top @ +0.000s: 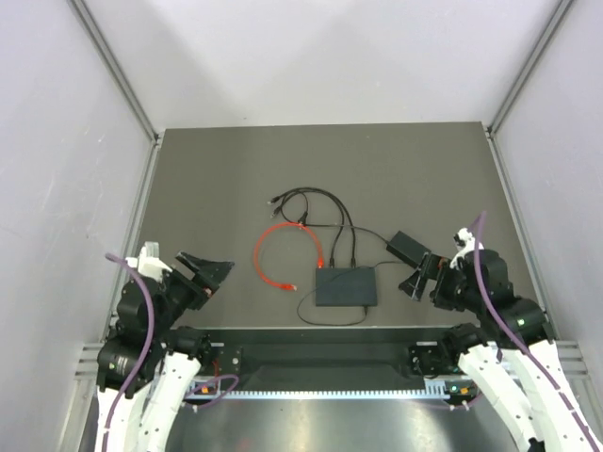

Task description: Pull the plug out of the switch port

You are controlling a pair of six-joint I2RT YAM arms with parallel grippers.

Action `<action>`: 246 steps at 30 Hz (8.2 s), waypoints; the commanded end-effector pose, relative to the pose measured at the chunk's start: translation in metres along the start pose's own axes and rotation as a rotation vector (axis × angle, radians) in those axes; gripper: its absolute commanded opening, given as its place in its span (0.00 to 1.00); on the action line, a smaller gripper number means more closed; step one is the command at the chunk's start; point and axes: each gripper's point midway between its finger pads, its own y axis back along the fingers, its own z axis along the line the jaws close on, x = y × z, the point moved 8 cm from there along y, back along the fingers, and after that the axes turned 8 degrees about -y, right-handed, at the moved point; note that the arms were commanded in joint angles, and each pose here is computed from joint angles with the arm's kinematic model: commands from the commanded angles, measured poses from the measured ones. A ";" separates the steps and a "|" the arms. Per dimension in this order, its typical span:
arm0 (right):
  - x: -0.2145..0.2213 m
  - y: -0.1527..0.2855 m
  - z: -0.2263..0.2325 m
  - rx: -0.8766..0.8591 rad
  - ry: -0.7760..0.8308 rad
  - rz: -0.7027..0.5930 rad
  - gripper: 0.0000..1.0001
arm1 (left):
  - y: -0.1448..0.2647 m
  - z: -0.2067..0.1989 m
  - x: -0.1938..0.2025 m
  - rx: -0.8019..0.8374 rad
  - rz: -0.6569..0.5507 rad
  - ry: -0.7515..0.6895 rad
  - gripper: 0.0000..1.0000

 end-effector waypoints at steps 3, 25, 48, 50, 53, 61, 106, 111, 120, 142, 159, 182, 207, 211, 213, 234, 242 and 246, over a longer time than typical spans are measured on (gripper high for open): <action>-0.013 0.008 0.004 0.015 0.119 -0.015 1.00 | -0.009 0.006 0.005 -0.036 0.068 -0.034 0.84; -0.019 -0.034 0.039 -0.281 0.114 0.112 1.00 | -0.048 -0.005 0.007 0.053 0.276 -0.077 0.74; -0.031 -0.143 0.101 -0.270 0.169 0.333 0.86 | -0.207 -0.042 0.025 0.106 0.553 -0.099 0.56; -0.033 -0.144 0.108 -0.289 0.133 0.371 0.81 | -0.219 -0.050 0.024 0.059 0.597 -0.065 0.55; -0.041 -0.139 0.121 -0.278 0.101 0.415 0.78 | -0.224 -0.069 0.026 0.032 0.676 -0.041 0.55; -0.053 -0.126 0.121 -0.173 0.102 0.469 0.67 | -0.242 -0.094 0.071 0.019 1.036 -0.091 0.49; -0.073 -0.156 0.087 0.040 0.181 0.422 0.40 | -0.282 -0.035 0.123 -0.174 1.340 -0.495 0.18; -0.063 -0.169 0.079 -0.044 0.204 0.464 0.40 | -0.282 -0.025 0.131 -0.203 1.373 -0.480 0.16; -0.076 -0.203 0.061 -0.152 0.167 0.496 0.33 | -0.278 -0.018 0.134 -0.222 1.390 -0.459 0.16; -0.059 -0.235 0.016 -0.373 0.144 0.655 0.42 | -0.285 -0.003 0.143 -0.246 1.426 -0.465 0.14; -0.038 -0.240 -0.001 -0.430 0.124 0.694 0.34 | -0.286 -0.001 0.144 -0.237 1.428 -0.481 0.14; -0.035 -0.260 -0.006 -0.403 0.049 0.750 0.27 | -0.286 0.002 0.145 -0.235 1.438 -0.492 0.14; -0.040 -0.282 -0.002 -0.255 -0.148 0.560 0.00 | -0.283 0.012 0.148 -0.286 1.477 -0.497 0.11; -0.040 -0.275 -0.001 -0.231 -0.157 0.540 0.00 | -0.282 0.011 0.146 -0.294 1.462 -0.511 0.12; -0.037 -0.273 -0.004 -0.211 -0.166 0.533 0.00 | -0.283 0.012 0.146 -0.294 1.460 -0.510 0.12; -0.053 -0.238 0.026 -0.118 0.007 0.609 0.38 | -0.280 -0.015 0.120 -0.259 1.332 -0.565 0.12; -0.116 -0.220 0.075 -0.118 0.124 0.490 0.41 | -0.279 -0.023 0.093 -0.231 1.245 -0.566 0.12; -0.158 -0.237 0.083 0.044 0.189 0.348 0.36 | -0.275 -0.024 0.085 -0.217 1.184 -0.547 0.12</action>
